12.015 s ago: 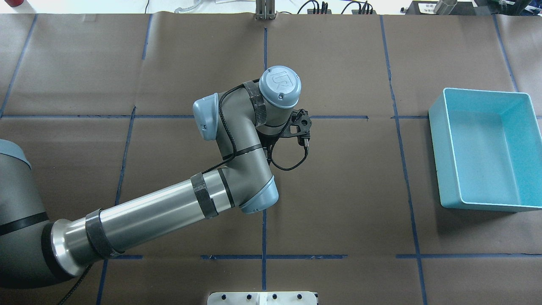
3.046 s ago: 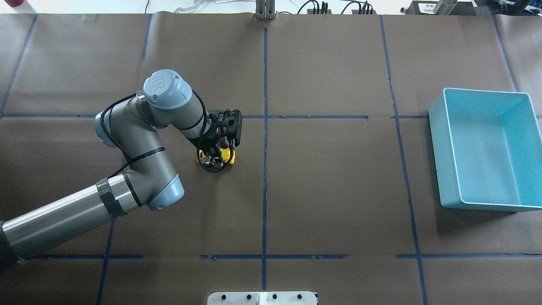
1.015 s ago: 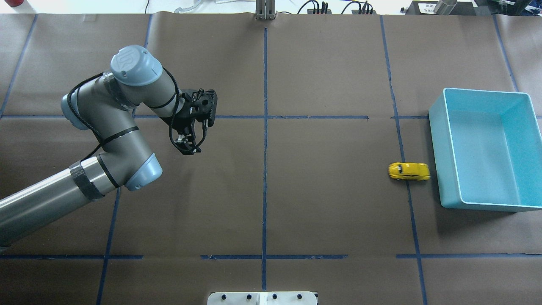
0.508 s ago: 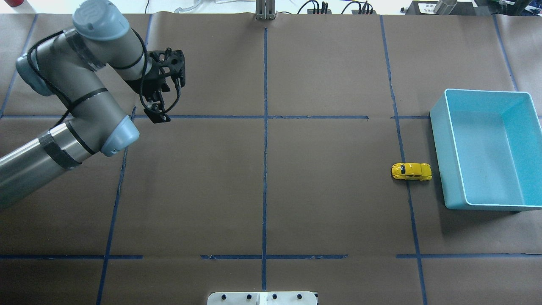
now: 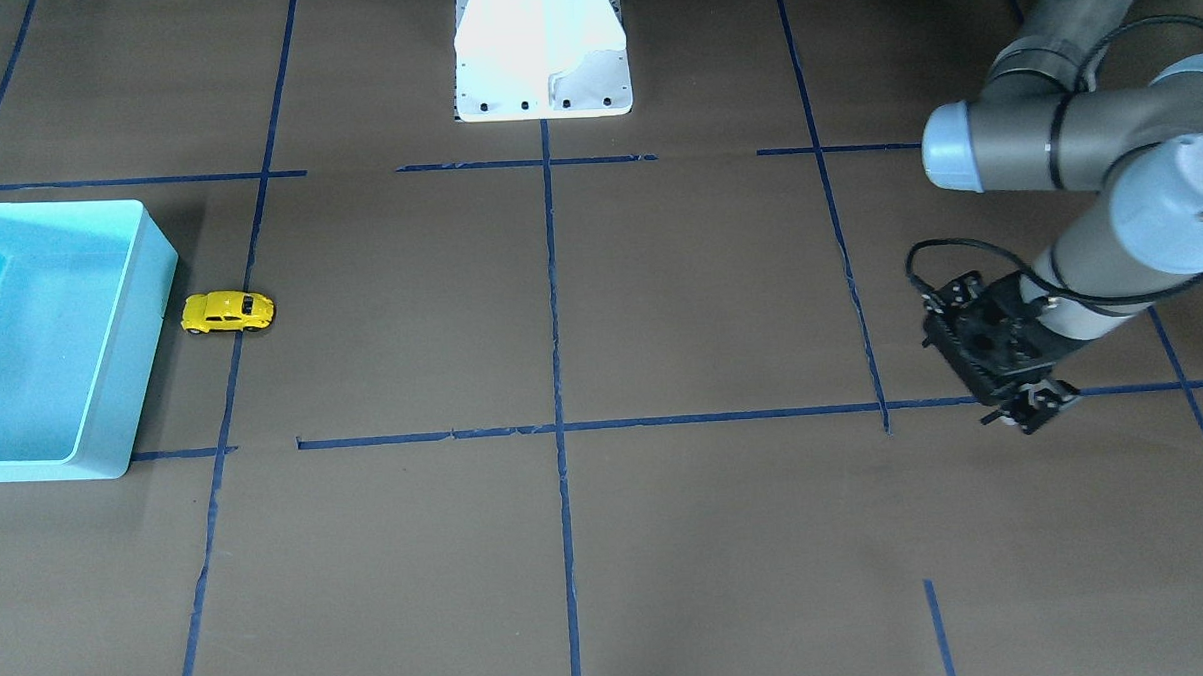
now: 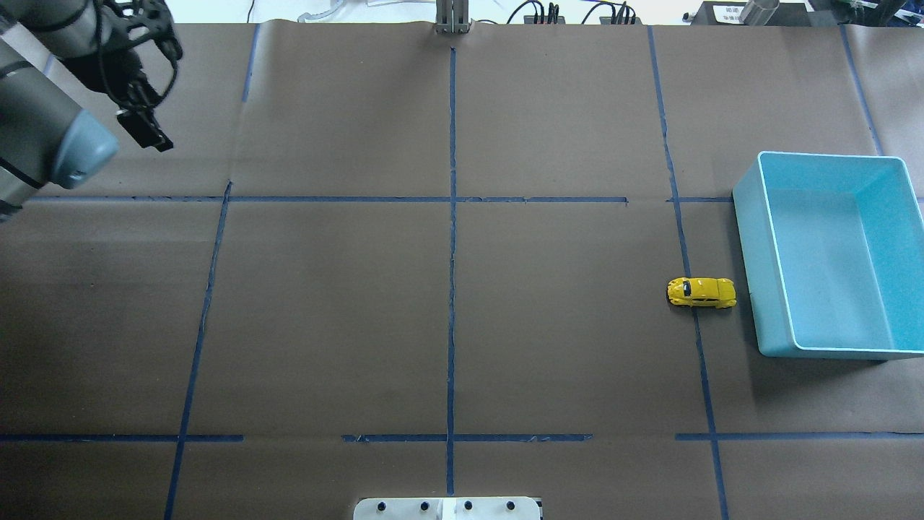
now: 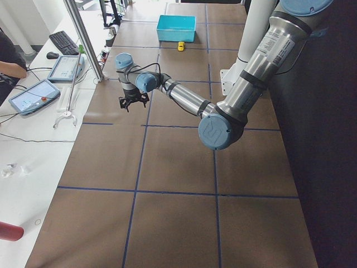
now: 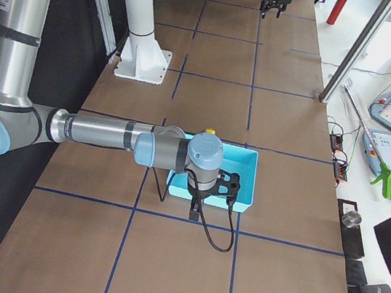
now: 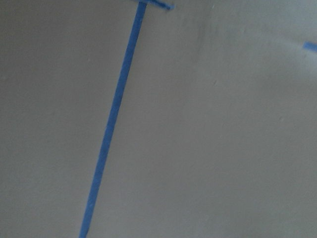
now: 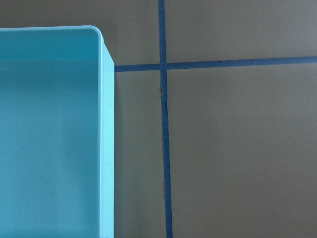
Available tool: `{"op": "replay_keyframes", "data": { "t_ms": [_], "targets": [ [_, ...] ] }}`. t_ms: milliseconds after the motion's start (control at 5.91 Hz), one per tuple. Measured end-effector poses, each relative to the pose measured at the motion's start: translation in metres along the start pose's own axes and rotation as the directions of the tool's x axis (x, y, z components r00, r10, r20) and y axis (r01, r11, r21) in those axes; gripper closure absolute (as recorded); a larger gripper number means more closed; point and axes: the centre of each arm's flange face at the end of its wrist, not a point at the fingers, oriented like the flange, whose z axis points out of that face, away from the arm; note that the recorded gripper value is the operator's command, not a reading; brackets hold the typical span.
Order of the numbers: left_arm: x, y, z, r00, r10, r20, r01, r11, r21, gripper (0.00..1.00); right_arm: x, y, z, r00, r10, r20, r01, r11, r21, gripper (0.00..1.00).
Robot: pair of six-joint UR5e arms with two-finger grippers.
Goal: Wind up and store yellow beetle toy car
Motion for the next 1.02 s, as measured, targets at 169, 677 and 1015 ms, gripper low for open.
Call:
{"op": "replay_keyframes", "data": {
  "t_ms": [169, 677, 1015],
  "targets": [
    [-0.038, 0.056, -0.017, 0.992, -0.125, 0.008, 0.125, 0.992, -0.027, 0.00, 0.000, -0.001, 0.001, 1.000, 0.000, -0.003, 0.000, 1.000, -0.001, 0.00],
    [-0.100, 0.187, -0.036, 0.886, -0.458, 0.076, 0.464, 0.881, -0.092, 0.00, -0.010, -0.009, 0.002, 0.999, -0.033, -0.007, 0.033, 0.999, -0.004, 0.00],
    [-0.102, 0.268, -0.032, 0.653, -0.756, 0.045, 0.757, 0.649, -0.074, 0.00, -0.039, -0.023, 0.021, 0.995, -0.099, -0.031, 0.098, 0.994, -0.047, 0.00]
  ]
}}
